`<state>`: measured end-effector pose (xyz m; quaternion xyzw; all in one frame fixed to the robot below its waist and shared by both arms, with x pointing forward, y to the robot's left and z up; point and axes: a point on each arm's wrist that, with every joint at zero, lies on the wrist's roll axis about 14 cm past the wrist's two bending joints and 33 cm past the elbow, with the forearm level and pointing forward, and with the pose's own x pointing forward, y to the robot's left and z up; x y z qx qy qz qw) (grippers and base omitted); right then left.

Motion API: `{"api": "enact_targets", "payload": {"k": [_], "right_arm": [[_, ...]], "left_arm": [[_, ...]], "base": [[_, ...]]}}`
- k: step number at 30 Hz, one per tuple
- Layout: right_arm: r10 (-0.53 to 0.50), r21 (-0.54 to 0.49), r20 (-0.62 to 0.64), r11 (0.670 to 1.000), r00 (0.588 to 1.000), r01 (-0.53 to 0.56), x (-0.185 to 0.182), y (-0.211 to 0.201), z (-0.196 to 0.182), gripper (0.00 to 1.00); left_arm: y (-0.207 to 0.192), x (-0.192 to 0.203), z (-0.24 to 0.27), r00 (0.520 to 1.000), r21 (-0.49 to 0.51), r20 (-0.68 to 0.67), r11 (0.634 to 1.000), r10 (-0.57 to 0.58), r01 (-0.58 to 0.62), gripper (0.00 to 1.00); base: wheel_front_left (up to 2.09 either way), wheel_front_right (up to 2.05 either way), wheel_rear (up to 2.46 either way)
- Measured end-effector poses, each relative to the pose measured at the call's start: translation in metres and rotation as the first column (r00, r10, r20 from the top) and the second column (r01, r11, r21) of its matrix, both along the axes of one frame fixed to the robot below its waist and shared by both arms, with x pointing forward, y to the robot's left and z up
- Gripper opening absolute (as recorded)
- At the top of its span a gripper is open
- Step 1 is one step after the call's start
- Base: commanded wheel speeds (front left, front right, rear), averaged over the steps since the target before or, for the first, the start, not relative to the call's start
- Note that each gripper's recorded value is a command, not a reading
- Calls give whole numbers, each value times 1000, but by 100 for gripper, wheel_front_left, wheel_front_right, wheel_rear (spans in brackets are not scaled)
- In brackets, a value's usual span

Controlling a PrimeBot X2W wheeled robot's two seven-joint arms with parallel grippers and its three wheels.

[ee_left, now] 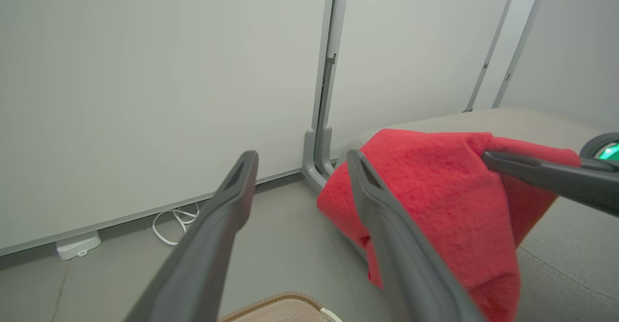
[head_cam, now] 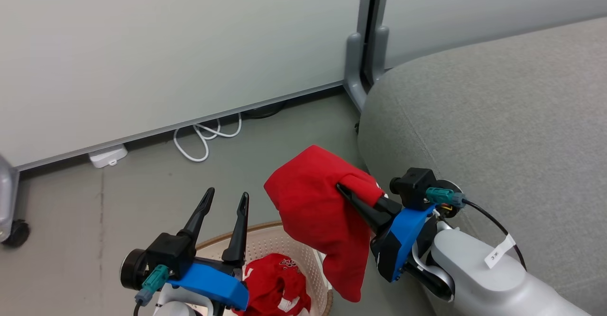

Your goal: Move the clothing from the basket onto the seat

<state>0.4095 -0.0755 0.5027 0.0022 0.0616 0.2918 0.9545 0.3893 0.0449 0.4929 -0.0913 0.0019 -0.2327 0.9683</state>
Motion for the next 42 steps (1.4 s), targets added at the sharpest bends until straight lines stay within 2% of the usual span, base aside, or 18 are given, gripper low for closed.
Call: {"api": "enact_targets", "payload": {"k": [11, 24, 32, 42], "right_arm": [[-163, 3, -19, 987, 986, 163, -17, -59, -8, 0], [-336, 13, -39, 942, 941, 337, -44, -113, -14, 0], [-407, 5, -47, 913, 912, 408, -60, -136, -16, 0], [-444, 13, -49, 895, 895, 445, -67, -145, -15, 0]], "left_arm": [[-56, 5, -9, 986, -2, -20, 986, -165, 165, 100], [-113, 2, -18, 942, -2, -35, 943, -333, 334, 100], [-136, -3, -21, 915, -5, -41, 916, -401, 401, 100], [-147, -6, -21, 899, -6, -40, 900, -436, 437, 100]], "base": [[0, 0, 0], [0, 0, 0], [0, 0, 0], [0, 0, 0]]}}
